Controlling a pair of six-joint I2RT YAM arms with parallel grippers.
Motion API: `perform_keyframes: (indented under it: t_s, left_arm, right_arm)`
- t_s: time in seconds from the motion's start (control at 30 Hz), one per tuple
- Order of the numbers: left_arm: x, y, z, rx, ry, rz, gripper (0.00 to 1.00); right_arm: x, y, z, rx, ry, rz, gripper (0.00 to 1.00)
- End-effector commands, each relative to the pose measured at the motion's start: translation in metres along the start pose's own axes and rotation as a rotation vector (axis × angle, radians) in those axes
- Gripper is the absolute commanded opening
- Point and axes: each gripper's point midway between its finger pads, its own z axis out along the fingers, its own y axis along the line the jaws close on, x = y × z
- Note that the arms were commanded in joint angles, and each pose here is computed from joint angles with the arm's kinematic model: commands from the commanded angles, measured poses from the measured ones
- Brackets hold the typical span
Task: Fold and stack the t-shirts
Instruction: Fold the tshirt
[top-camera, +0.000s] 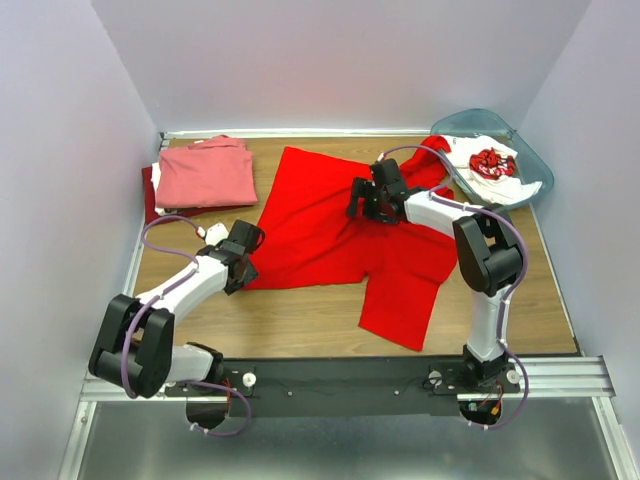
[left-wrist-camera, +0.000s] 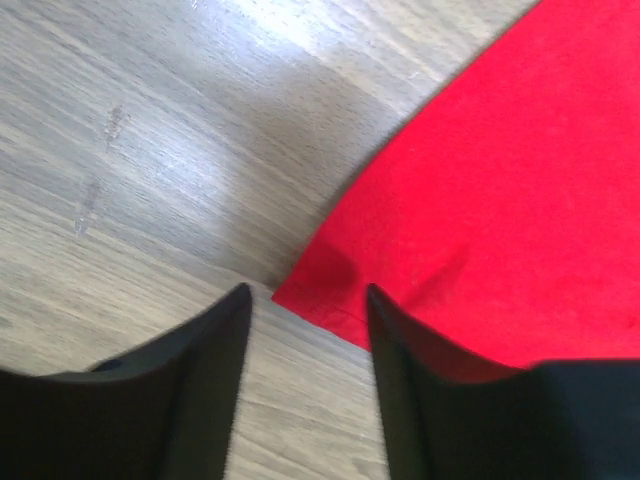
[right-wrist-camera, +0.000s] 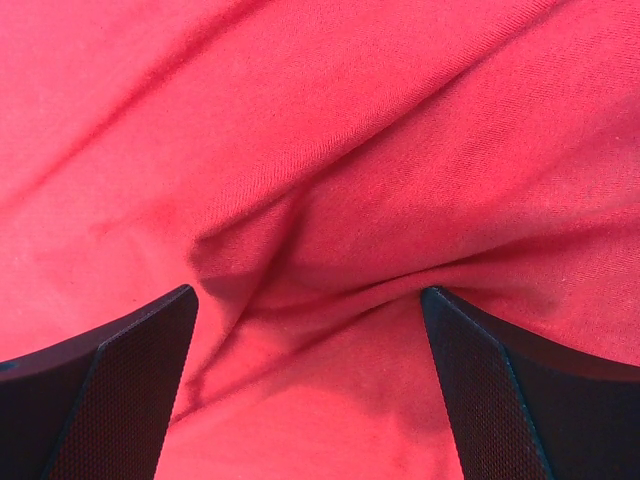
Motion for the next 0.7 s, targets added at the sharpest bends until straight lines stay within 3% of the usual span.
perform_keyframes:
  t_s: [0.0, 0.27, 0.3, 0.33, 0.4, 0.43, 0.47, 0.67]
  left_arm:
    - [0.003, 0.006, 0.008, -0.025, -0.008, -0.005, 0.48]
    - [0.007, 0.006, 0.017, -0.031, 0.006, 0.019, 0.33]
    - [0.009, 0.006, 0.018, -0.034, 0.01, 0.024, 0.25]
    - [0.009, 0.005, 0.018, -0.028, 0.012, 0.027, 0.25]
    - [0.011, 0.005, 0.02, -0.021, 0.016, 0.035, 0.14]
    - [0.011, 0.003, 0.02, -0.014, 0.018, 0.039, 0.03]
    - [0.01, 0.001, 0.02, -0.006, 0.018, 0.043, 0.0]
    - [-0.023, -0.025, 0.006, 0.058, -0.052, 0.068, 0.0]
  right_arm:
    - [0.067, -0.047, 0.015, 0.163, 0.185, 0.007, 1.0]
    - [0.058, -0.041, 0.008, 0.144, 0.166, 0.012, 1.0]
    - [0.055, -0.039, 0.006, 0.138, 0.158, 0.011, 1.0]
    - [0.054, -0.038, 0.005, 0.135, 0.155, 0.01, 1.0]
    - [0.046, -0.031, -0.002, 0.113, 0.138, 0.008, 1.0]
    - [0.042, -0.028, -0.005, 0.102, 0.132, 0.006, 1.0]
    - [0.035, -0.022, -0.012, 0.08, 0.114, -0.001, 1.0]
    - [0.018, -0.009, -0.054, 0.033, 0.063, -0.002, 1.0]
